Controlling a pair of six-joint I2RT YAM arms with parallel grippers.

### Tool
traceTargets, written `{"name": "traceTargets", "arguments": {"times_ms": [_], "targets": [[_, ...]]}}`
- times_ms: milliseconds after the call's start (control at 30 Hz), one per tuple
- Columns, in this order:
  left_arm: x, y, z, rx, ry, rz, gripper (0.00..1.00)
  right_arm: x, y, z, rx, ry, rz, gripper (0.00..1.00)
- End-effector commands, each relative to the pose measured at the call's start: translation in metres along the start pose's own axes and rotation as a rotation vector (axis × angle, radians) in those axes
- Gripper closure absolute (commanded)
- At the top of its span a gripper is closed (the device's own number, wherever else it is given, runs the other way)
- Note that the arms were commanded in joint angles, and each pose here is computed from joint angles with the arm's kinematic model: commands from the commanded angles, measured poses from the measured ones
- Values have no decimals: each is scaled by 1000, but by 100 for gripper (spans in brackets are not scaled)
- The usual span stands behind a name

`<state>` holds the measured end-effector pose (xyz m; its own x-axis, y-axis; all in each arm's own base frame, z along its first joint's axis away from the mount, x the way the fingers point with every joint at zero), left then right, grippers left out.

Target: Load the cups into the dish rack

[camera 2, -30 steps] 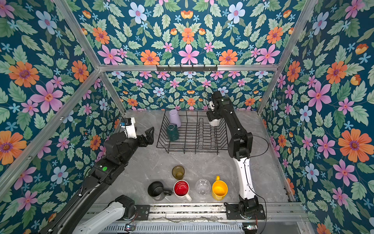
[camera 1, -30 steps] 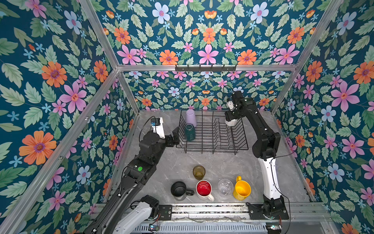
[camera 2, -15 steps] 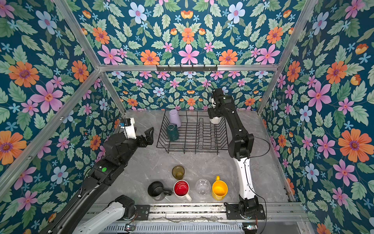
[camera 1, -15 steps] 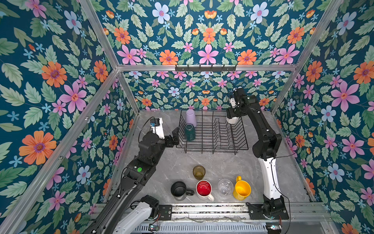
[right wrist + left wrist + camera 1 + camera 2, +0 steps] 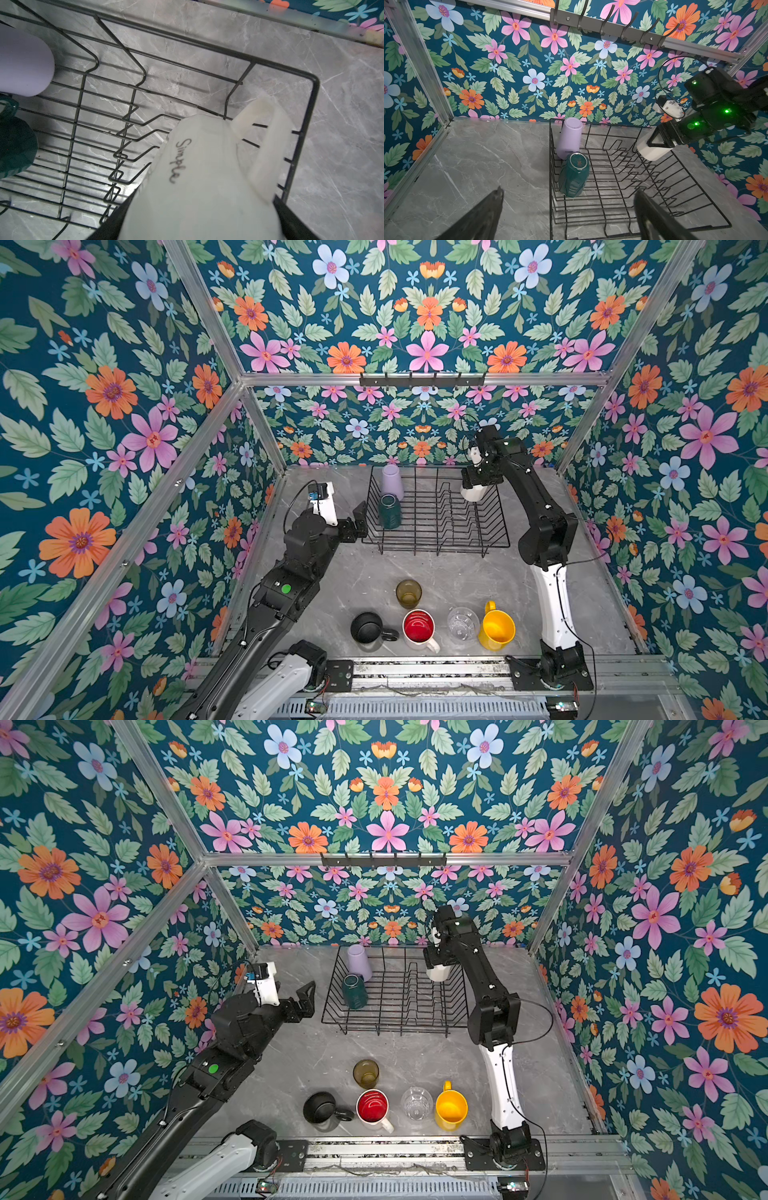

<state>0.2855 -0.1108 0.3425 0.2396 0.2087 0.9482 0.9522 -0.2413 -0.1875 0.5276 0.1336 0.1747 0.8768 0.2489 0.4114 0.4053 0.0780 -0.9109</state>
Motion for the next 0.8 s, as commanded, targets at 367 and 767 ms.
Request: {"name": "traceTargets", "arguments": {"times_ms": [367, 767], "targets": [[0, 1, 2, 13, 8, -5, 0, -7, 43, 0, -11, 68, 44, 56], [0, 0, 4, 21, 14, -6, 0, -13, 55, 1, -12, 83, 64, 18]]}}
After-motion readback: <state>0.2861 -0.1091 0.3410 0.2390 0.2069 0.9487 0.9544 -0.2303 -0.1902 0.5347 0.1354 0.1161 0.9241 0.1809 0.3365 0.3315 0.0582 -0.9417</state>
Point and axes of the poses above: each gripper's point midway between its finger pads, its own y axis out along the fingers, its own z axis along the line the jaws close on, x = y × z, the point moved 1 cm from there along -y, back along the fingers, and after that the axes turned 3 degrees about -y, right-handed, at the moved point
